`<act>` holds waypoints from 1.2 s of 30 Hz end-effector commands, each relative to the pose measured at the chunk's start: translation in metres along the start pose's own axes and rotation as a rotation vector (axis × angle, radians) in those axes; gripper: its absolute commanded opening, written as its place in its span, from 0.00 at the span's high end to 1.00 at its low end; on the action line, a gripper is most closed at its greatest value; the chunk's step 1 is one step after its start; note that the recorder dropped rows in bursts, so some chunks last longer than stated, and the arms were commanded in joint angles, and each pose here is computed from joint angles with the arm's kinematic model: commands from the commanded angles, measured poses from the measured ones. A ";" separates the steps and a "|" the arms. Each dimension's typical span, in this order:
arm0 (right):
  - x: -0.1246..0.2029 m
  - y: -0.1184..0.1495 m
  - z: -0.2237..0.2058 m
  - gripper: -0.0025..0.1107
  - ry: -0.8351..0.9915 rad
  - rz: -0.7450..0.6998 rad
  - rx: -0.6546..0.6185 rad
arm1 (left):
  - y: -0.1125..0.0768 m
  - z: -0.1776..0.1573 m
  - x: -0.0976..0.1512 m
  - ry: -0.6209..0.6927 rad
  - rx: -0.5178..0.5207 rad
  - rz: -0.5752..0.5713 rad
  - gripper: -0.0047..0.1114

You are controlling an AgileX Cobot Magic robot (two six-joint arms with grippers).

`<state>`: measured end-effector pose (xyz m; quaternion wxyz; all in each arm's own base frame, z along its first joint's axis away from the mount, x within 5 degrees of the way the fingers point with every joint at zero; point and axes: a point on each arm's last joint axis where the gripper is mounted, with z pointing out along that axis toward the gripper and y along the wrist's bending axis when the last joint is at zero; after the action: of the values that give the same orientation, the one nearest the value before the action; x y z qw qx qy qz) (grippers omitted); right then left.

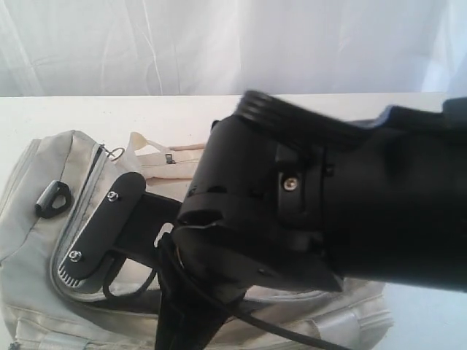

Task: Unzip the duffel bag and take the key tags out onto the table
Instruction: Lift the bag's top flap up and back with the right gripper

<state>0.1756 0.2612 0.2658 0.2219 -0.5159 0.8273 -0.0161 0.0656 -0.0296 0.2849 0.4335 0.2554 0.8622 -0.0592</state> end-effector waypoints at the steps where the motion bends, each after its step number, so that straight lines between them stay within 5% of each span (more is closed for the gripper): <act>1: -0.017 -0.011 -0.013 0.98 -0.100 -0.030 0.081 | -0.002 -0.001 0.002 -0.009 0.012 -0.011 0.96; 6: -0.036 -0.043 -0.033 0.98 -0.198 -0.033 0.269 | -0.001 -0.001 0.002 -0.011 0.012 -0.024 0.96; 11: -0.045 -0.086 -0.035 0.98 -0.284 0.069 0.323 | -0.001 -0.001 0.002 -0.013 0.012 -0.029 0.96; 18: -0.042 -0.144 -0.022 0.98 -0.375 0.242 0.279 | -0.001 -0.001 0.001 -0.015 0.011 -0.030 0.96; 36: -0.039 -0.240 0.033 0.94 -0.296 0.297 0.359 | -0.001 -0.001 0.001 -0.023 0.010 -0.038 0.96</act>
<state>0.3985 0.1934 0.3045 0.4132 -0.3523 0.8379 -0.0555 0.0652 -0.0294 0.2863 0.4411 0.2435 0.8613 -0.0659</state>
